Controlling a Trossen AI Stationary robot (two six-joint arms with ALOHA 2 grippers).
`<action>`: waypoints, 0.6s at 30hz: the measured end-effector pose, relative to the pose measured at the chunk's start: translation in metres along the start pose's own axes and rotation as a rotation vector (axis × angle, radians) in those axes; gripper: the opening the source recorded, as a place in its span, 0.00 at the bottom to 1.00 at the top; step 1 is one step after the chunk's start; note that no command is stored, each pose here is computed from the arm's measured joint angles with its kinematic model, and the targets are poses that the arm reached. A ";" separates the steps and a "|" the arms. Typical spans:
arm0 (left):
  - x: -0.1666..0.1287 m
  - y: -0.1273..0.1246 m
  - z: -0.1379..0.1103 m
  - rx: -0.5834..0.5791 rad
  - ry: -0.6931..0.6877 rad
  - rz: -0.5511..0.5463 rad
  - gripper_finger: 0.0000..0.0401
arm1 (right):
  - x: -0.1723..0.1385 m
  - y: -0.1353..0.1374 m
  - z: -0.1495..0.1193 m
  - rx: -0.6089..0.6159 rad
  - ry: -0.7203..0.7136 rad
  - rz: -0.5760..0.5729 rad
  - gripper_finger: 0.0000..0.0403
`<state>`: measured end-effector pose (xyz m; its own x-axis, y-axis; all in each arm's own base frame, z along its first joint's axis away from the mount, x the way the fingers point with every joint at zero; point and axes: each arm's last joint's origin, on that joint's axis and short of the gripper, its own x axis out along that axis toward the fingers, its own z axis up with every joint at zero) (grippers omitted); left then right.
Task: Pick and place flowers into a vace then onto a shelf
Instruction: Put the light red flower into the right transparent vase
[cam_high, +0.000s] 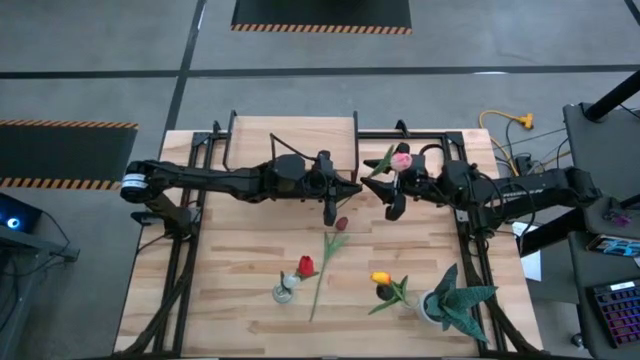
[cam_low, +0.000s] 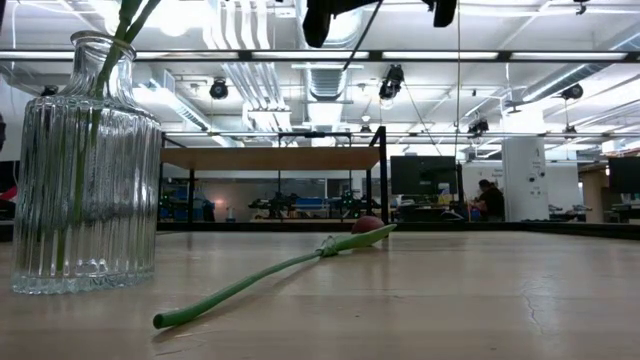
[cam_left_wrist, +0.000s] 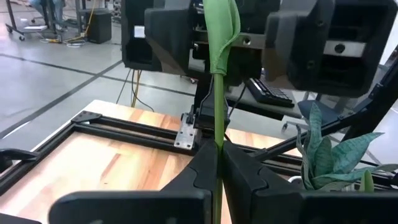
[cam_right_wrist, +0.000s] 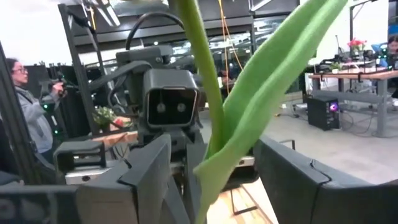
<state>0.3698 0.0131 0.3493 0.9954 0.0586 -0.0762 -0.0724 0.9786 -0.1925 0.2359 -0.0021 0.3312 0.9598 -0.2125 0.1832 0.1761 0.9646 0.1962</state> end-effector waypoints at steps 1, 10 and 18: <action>0.000 0.000 0.000 0.001 -0.001 0.000 0.00 | 0.000 0.000 0.000 0.000 0.001 -0.002 0.54; -0.001 0.000 0.002 -0.001 -0.005 -0.001 0.00 | -0.002 0.000 0.002 -0.008 -0.003 -0.003 0.46; -0.002 -0.001 0.003 -0.005 -0.019 -0.002 0.04 | -0.003 -0.003 -0.004 -0.039 0.051 -0.074 0.23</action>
<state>0.3683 0.0131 0.3527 0.9965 0.0601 -0.0577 -0.0704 0.9778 -0.1971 0.2335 -0.0040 0.3260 0.9536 -0.2761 0.1201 0.2544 0.9522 0.1694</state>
